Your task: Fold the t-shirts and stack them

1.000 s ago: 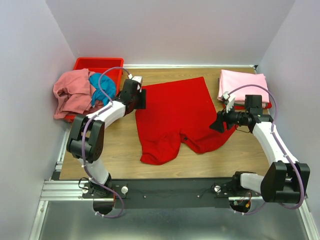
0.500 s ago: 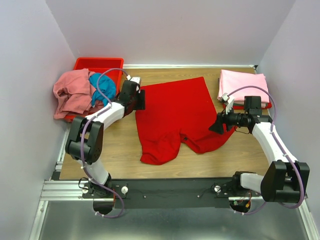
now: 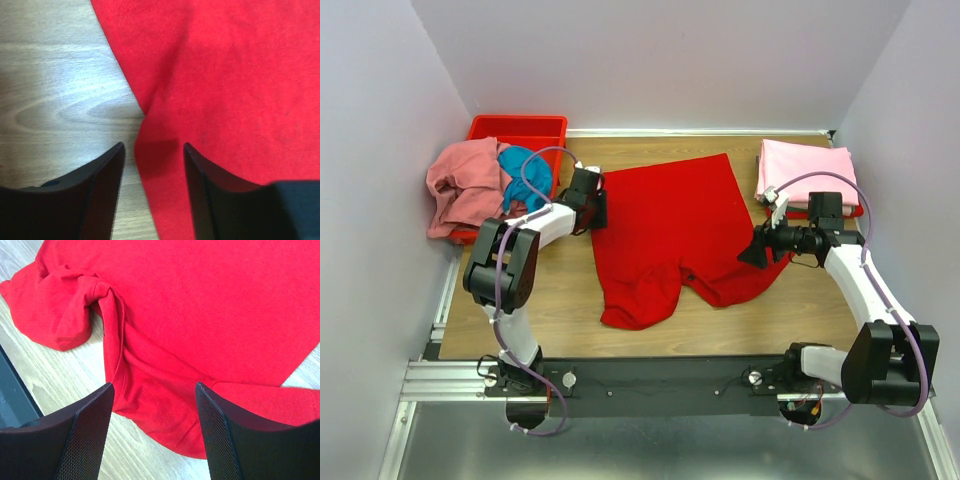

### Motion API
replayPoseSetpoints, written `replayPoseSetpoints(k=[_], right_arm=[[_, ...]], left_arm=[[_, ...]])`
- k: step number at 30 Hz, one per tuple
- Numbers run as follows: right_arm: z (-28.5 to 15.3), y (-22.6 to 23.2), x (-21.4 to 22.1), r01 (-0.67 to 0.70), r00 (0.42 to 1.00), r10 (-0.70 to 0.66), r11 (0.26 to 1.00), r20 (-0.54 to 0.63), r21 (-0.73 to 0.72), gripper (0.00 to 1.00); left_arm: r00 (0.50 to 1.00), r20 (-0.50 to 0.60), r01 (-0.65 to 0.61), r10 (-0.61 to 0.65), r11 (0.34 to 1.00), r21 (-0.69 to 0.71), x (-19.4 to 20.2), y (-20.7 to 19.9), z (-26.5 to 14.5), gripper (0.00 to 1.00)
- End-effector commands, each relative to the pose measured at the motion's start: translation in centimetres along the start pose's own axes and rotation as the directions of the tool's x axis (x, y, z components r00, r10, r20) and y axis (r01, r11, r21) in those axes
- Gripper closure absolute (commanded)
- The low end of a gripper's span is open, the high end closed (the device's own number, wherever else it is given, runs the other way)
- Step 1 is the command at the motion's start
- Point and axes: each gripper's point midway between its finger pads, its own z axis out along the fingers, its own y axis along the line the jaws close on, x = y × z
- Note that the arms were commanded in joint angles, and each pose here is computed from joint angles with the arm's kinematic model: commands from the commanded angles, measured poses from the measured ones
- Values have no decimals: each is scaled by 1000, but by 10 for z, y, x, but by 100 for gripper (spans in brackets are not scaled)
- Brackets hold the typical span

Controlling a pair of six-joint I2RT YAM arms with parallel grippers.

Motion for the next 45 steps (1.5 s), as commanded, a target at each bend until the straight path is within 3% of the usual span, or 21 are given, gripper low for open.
replayPoseSetpoints(k=[1,4,10,12,18,24,27,29,34,36,39,42,44,45], right_arm=[[-2,4,-1,7,1000,-7,1000,13,-14,27],[-3,4,-2,13,1000,-12,1000,16,-10,27],[-5,5,-6,22,999,-21,1000,24,-6,27],[-6,5,-6,26,999,-26,1000,26,-1,27],[-8,3,-6,31,999,-32,999,21,18,27],[-9,-11,-2,21,1000,-20,996,-14,82,27],[-9,-21,2,-6,999,11,992,-40,123,27],[-9,-26,4,-22,998,30,990,-54,142,27],[-8,-51,16,-93,986,123,966,-113,240,27],[-8,-61,24,-119,976,165,949,-141,292,27],[-12,-80,35,-152,957,233,910,-174,387,27],[-18,-93,44,-198,938,300,875,-175,442,27],[-16,-101,52,-232,921,346,857,-180,459,27],[-16,-105,54,-255,912,371,845,-172,470,27]], left_arm=[[999,-30,10,-10,1000,-15,10,2,6,48],[998,-55,4,-3,1000,4,22,-3,6,55],[996,-87,34,-32,999,31,44,-6,-5,93],[995,-71,70,-66,996,59,49,-8,-22,100],[979,-75,198,-188,966,165,79,-26,-69,100],[931,-85,363,-355,877,315,118,-58,-139,100],[878,-108,470,-467,795,383,136,-66,-175,99],[855,-83,486,-511,736,472,128,-72,-204,98],[814,-9,504,-581,700,506,116,-56,-236,93],[821,24,485,-570,720,496,112,-52,-237,77],[849,21,445,-528,736,511,107,-60,-240,63],[874,10,401,-485,733,549,105,-70,-245,60],[884,44,360,-465,738,570,98,-71,-253,44],[887,58,343,-458,738,581,95,-71,-257,42]])
